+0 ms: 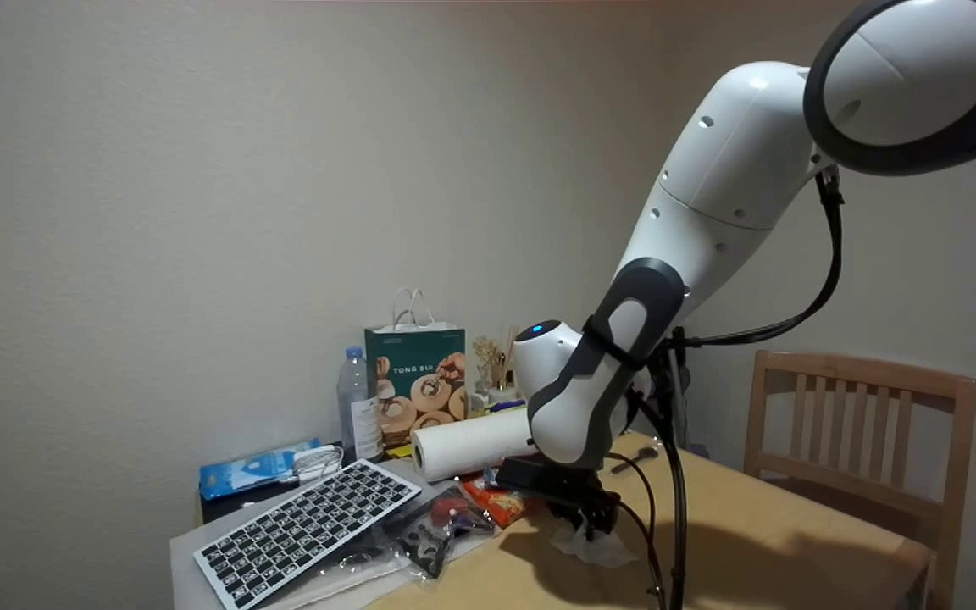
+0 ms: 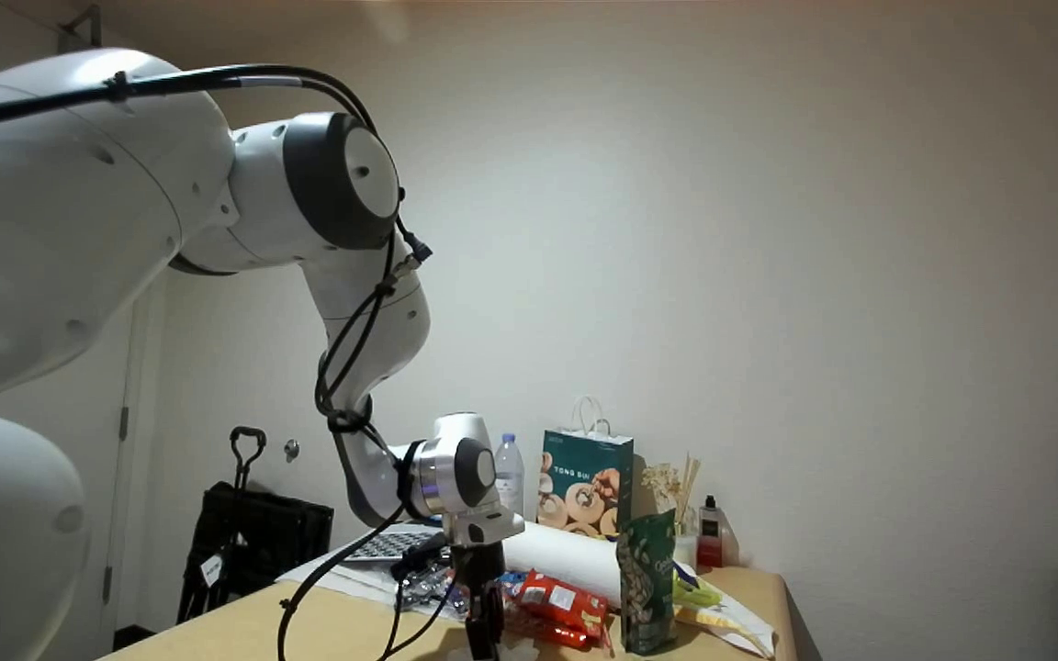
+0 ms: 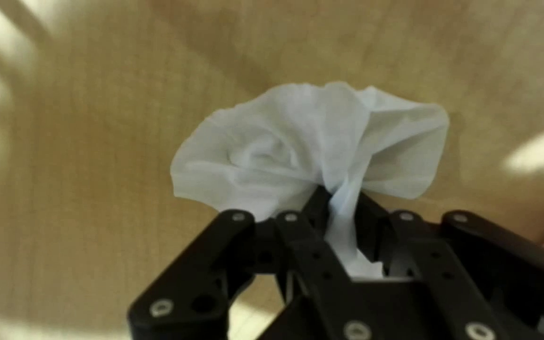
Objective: Wipe the table with the napkin
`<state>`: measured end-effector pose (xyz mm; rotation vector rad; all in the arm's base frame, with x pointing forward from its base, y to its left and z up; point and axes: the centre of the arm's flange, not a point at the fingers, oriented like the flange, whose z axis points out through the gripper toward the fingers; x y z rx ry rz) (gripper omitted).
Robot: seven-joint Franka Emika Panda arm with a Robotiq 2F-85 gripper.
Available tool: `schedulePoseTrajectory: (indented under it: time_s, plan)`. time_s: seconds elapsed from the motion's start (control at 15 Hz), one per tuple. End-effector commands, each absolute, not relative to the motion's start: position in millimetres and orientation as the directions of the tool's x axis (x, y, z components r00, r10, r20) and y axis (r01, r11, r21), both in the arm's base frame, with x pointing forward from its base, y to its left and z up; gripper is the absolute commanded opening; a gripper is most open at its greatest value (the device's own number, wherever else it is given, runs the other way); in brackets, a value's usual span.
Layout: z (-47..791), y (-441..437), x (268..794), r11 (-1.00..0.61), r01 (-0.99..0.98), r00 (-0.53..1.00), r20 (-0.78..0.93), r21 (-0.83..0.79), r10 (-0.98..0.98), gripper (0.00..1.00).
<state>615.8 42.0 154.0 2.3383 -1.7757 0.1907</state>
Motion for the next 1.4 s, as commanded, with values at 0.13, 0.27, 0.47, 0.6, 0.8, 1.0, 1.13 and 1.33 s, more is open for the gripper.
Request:
schedulePoseTrajectory:
  time_s: [0.13,0.27,0.47,0.6,0.8,1.0,1.13,1.33]
  plan:
    - [148,44,616,-0.256,-0.963,0.269,0.210,0.087,-0.940,0.03]
    - [130,66,620,-0.308,-0.945,0.324,0.177,0.112,-0.929,0.03]
    - [115,130,629,-0.435,-0.887,0.455,0.129,0.157,-0.881,0.03]
    - [113,178,630,-0.505,-0.843,0.526,0.093,0.184,-0.845,0.03]
    - [108,230,629,-0.589,-0.773,0.612,0.035,0.238,-0.790,0.03]
    - [106,235,635,-0.644,-0.702,0.669,-0.028,0.304,-0.743,0.03]
    - [108,207,639,-0.613,-0.702,0.639,-0.060,0.363,-0.767,0.03]
    - [122,140,629,-0.460,-0.831,0.470,-0.045,0.312,-0.881,0.03]
